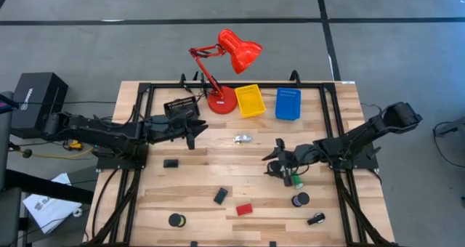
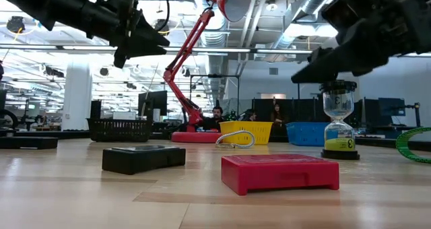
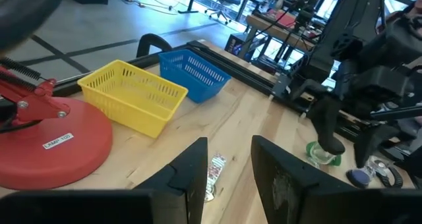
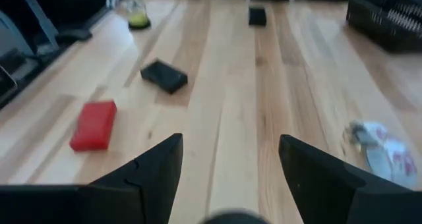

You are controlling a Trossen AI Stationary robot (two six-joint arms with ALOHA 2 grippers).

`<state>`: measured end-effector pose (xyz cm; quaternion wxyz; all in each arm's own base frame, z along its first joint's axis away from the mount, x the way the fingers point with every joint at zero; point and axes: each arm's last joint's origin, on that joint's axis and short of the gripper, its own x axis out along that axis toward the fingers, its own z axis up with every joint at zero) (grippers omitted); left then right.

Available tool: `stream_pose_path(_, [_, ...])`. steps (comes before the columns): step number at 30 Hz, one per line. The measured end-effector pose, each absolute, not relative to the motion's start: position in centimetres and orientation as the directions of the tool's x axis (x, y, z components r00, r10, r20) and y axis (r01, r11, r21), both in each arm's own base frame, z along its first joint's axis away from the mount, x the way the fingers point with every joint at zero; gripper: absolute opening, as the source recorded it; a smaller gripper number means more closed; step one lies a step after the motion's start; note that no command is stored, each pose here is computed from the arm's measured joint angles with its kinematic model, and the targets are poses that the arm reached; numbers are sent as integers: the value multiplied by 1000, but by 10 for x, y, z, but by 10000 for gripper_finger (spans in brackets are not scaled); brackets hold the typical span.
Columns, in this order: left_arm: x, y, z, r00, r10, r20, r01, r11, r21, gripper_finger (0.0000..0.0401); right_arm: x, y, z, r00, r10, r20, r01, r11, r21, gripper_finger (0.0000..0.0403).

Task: Pick & Place Office items
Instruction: Put the light green hourglass into the yellow bin

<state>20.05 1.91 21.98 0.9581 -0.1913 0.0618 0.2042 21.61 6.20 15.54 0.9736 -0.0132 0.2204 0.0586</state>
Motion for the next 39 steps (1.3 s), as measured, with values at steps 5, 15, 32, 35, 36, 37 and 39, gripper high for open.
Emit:
stream_pose_path(5, [201, 19, 220, 910, 367, -193, -413, 844, -343, 112, 214, 61, 151, 878, 81, -471, -101, 995, -17, 240])
stream_pose_path(15, [201, 19, 220, 910, 367, -192, -412, 844, -343, 112, 215, 61, 148, 871, 78, -485, -100, 995, -20, 240])
stream_pose_path(32, [201, 18, 220, 912, 361, -192, -408, 845, -346, 112, 212, 59, 143, 841, 69, -537, -77, 997, 8, 240])
stream_pose_path(35, [201, 18, 220, 912, 361, -192, -408, 845, -346, 112, 212, 57, 143, 841, 61, -538, -68, 998, 6, 239])
stream_pose_path(36, [201, 18, 220, 912, 361, -192, -408, 845, -346, 112, 212, 56, 143, 840, 57, -539, -64, 998, 6, 238])
stream_pose_path(37, [201, 18, 220, 913, 361, -192, -407, 845, -346, 112, 213, 56, 143, 840, 54, -539, -61, 998, 6, 237])
stream_pose_path(39, [201, 17, 220, 914, 358, -192, -405, 846, -346, 112, 213, 55, 143, 841, 51, -539, -54, 998, 11, 230])
